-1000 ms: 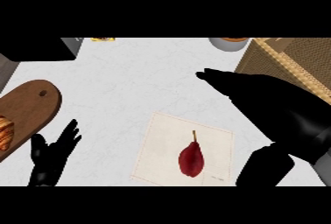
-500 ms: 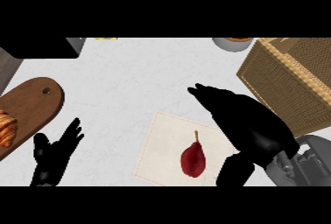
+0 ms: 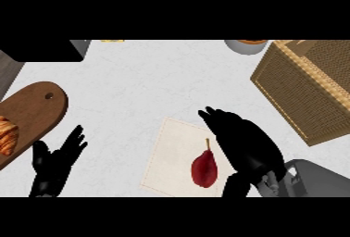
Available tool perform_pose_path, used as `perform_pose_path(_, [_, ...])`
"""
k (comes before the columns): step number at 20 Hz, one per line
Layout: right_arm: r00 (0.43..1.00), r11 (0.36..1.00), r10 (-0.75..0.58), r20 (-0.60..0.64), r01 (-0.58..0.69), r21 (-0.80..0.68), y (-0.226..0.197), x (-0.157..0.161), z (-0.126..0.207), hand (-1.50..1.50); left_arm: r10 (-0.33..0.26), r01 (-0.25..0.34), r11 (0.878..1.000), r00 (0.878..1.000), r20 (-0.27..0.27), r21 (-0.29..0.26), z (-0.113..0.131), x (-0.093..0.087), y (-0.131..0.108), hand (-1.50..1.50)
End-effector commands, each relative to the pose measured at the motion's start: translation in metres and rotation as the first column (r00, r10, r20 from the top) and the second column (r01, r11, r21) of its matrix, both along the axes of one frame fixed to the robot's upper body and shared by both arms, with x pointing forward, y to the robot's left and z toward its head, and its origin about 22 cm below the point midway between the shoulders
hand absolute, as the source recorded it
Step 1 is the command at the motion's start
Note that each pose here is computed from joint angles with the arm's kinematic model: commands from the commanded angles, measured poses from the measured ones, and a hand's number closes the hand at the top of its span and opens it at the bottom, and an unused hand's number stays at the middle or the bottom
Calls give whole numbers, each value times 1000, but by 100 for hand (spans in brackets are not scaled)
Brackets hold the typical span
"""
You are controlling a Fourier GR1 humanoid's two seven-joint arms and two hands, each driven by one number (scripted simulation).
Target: Pick the pear from the placemat and place it in the basket
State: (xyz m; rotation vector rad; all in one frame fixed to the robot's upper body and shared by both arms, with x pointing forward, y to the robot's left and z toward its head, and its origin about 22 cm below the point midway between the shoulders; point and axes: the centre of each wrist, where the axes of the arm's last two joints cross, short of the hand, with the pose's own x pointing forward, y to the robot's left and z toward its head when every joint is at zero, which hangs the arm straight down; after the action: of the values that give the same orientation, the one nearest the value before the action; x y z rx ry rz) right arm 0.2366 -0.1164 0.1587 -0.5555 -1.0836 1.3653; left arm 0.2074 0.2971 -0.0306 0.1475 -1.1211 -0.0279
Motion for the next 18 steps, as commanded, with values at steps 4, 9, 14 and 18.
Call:
perform_pose_path(4, [996,996,-84,-22,84,-35,0,1,-38,-150,9,-8,1000,995,-99,9,-22,-15,6,0])
perform_pose_path(9, [996,995,-91,-5,91,-36,-4,10,-43,-150,17,-17,1000,993,-113,7,-14,-2,2,0])
perform_pose_path(14, [997,996,-79,12,80,-40,14,8,-68,-150,-2,3,1000,995,-100,4,-16,-12,-5,0])
perform_pose_path(18, [997,997,-82,0,82,-12,29,0,-75,-150,-2,4,1000,995,-103,15,-32,-15,-20,0])
